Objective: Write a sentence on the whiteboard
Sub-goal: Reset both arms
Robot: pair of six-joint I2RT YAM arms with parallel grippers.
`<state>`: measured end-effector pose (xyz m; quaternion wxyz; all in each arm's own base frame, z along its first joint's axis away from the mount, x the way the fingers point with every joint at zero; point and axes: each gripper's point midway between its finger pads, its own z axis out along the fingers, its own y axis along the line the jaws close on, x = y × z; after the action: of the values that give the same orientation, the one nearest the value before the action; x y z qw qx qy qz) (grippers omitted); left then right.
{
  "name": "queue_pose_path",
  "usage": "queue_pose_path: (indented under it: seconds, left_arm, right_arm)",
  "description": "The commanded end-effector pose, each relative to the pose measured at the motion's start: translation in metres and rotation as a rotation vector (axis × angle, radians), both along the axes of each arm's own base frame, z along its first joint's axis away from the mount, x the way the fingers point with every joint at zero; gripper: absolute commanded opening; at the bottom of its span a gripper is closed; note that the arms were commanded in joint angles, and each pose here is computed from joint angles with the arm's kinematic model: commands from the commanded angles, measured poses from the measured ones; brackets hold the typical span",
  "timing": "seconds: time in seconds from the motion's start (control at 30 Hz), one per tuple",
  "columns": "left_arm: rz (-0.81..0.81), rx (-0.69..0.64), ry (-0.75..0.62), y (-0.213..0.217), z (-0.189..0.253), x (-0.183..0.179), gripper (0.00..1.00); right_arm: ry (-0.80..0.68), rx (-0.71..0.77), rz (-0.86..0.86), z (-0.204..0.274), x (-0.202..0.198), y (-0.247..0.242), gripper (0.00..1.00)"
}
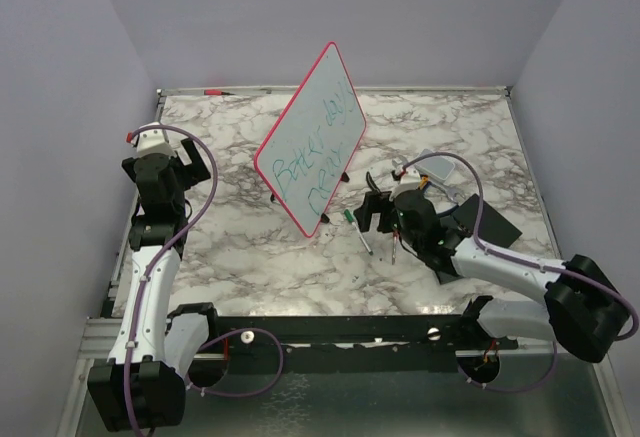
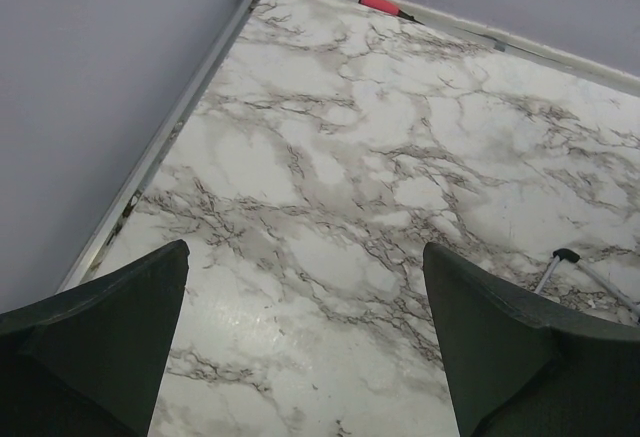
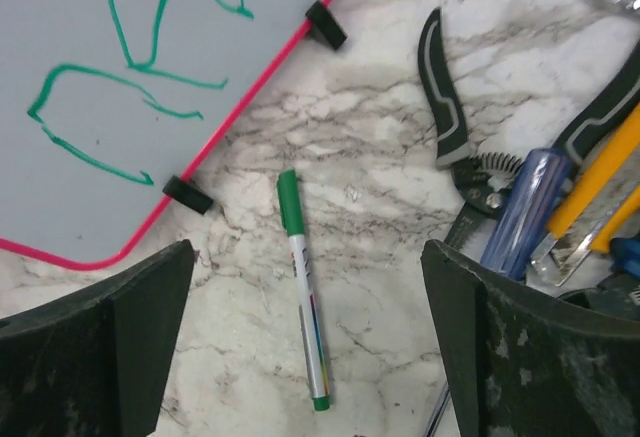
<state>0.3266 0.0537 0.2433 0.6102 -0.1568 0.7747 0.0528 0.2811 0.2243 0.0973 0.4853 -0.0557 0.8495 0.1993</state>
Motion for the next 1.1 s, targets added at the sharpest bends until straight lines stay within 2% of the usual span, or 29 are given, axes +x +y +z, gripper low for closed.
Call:
queue_pose_path:
  seconds: [0.0,0.2,0.4,0.47,0.63,1.07]
  left_arm:
    - [-0.007,0.001,-0.011,-0.002,0.001,-0.003,0.99]
    - [0.006,-0.007,-0.028,-0.005,0.004,-0.005,0.99]
    - [0.031,0.002,-0.086,-0.006,0.018,-0.017,0.99]
    - [0.048,0.007,-0.104,-0.005,0.02,-0.024,0.99]
    - [0.042,-0.015,-0.135,-0.007,0.023,-0.037,0.99]
    - [0.075,-0.034,-0.138,-0.003,0.029,-0.045,0.99]
  right_arm:
    - [-0.142,-0.054,-0.147,0.049,0.024,-0.034,1.0]
    - [-0.183,-0.027,-0.239,0.101,0.053,-0.084,1.0]
    - [-0.239,-0.045,-0.383,0.122,0.071,-0.156,1.0]
    - [-0.291,-0.055,-0.38,0.132,0.071,-0.17,1.0]
    - [-0.469,-0.109,-0.324,0.152,0.06,-0.174,1.0]
    - [-0.484,-0.125,-0.429,0.153,0.052,-0.194,1.0]
